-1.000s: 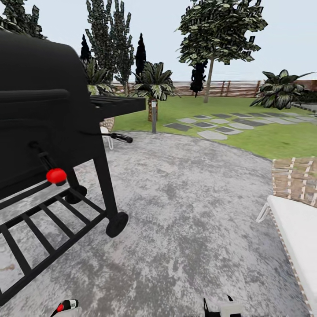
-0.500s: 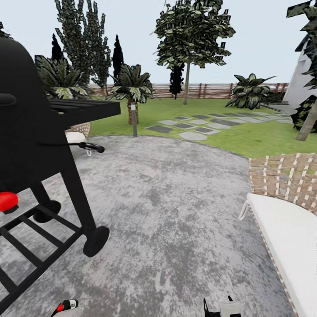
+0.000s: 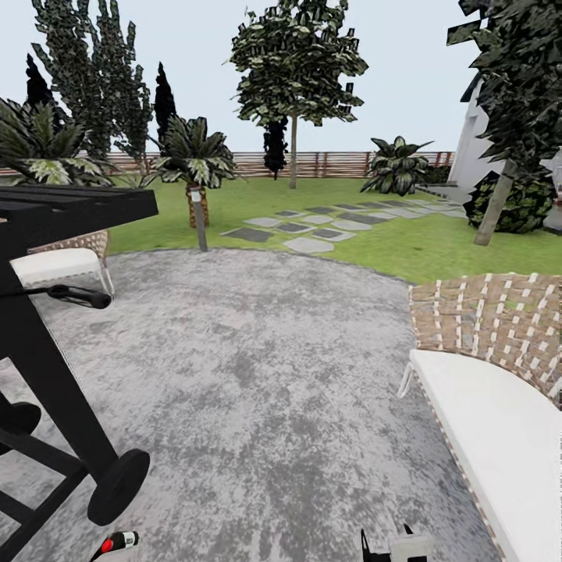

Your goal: In the garden, pick up the pesticide atomizer on the floor and spray pesticide onto both trees until each tree trunk is fully covered.

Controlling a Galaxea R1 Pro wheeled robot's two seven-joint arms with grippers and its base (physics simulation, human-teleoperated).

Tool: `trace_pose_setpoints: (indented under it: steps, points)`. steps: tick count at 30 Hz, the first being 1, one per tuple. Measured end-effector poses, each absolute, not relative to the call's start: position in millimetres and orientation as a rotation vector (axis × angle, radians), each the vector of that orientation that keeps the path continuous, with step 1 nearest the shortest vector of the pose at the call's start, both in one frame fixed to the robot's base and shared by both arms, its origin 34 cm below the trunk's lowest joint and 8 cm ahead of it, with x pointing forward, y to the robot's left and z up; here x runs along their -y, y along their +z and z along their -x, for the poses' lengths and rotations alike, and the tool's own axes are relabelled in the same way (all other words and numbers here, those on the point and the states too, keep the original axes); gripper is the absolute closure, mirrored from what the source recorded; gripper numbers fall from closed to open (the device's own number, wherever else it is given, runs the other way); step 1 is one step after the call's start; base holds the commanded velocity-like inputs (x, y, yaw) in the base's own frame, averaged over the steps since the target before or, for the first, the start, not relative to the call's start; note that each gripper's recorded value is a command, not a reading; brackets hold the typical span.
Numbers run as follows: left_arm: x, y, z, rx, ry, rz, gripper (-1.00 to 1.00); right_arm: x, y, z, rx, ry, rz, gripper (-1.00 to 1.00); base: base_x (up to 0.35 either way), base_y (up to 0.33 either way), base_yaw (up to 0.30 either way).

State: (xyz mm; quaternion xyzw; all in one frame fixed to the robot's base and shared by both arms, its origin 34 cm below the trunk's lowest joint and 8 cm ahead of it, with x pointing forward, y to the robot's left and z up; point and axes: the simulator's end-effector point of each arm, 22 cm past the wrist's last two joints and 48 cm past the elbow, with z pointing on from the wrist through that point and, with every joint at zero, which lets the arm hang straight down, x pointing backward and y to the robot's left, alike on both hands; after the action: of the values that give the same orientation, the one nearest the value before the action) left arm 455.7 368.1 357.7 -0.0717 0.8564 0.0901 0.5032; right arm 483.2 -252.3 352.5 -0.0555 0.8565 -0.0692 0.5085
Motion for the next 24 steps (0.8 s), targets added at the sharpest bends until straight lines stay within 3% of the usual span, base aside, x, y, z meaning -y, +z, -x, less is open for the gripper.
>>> trace_pose_setpoints:
  steps: [8, 24]
  points:
    - [-368.1, 359.9, -457.2, -2.062, 0.217, 0.174, 1.00, 252.3, 354.8, -484.7, -2.058, -0.167, 0.133, -1.00, 0.339, 0.000, -0.240]
    - [-367.8, 360.2, -457.4, -2.061, 0.216, 0.173, 1.00, 252.8, 355.3, -485.2, -2.056, -0.168, 0.137, -1.00, 0.339, 0.000, -0.013]
